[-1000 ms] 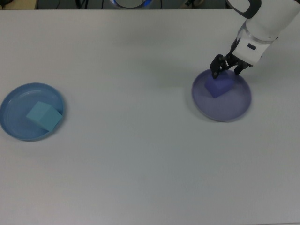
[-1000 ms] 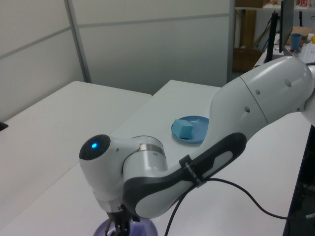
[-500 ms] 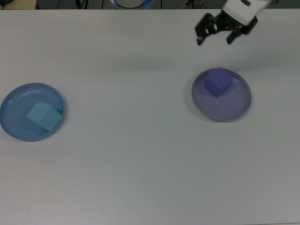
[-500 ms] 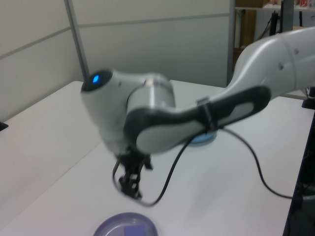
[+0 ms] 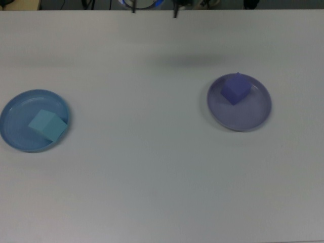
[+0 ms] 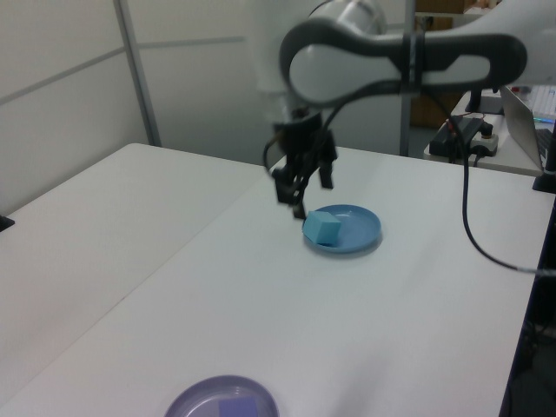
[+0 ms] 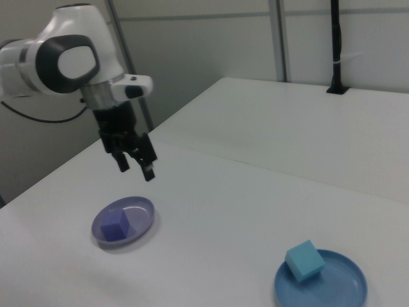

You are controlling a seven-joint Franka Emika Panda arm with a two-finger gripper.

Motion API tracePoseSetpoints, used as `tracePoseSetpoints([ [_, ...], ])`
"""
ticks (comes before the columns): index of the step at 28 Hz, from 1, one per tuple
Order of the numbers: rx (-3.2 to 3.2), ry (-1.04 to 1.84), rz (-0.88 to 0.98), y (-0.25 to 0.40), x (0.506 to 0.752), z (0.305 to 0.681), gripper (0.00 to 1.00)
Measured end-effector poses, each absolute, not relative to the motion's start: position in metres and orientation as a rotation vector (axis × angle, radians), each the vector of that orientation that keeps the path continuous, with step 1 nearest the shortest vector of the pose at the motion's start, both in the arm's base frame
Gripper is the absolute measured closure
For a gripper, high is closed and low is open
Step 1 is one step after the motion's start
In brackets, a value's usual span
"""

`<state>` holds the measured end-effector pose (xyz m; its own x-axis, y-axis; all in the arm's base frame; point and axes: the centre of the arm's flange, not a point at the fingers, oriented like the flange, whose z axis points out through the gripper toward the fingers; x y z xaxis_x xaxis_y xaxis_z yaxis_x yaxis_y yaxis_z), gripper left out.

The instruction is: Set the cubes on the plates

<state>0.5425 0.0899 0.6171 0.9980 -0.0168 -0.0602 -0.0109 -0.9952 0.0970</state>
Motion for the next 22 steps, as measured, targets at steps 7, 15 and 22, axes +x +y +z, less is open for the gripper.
tracePoseSetpoints([
  [7,3.084,-0.218,-0.154,0.016,0.548,0.604,0.0],
  [15,3.1,-0.235,-0.125,0.007,0.553,0.603,0.0],
  [22,3.083,-0.219,-0.06,0.009,0.558,0.605,0.0],
])
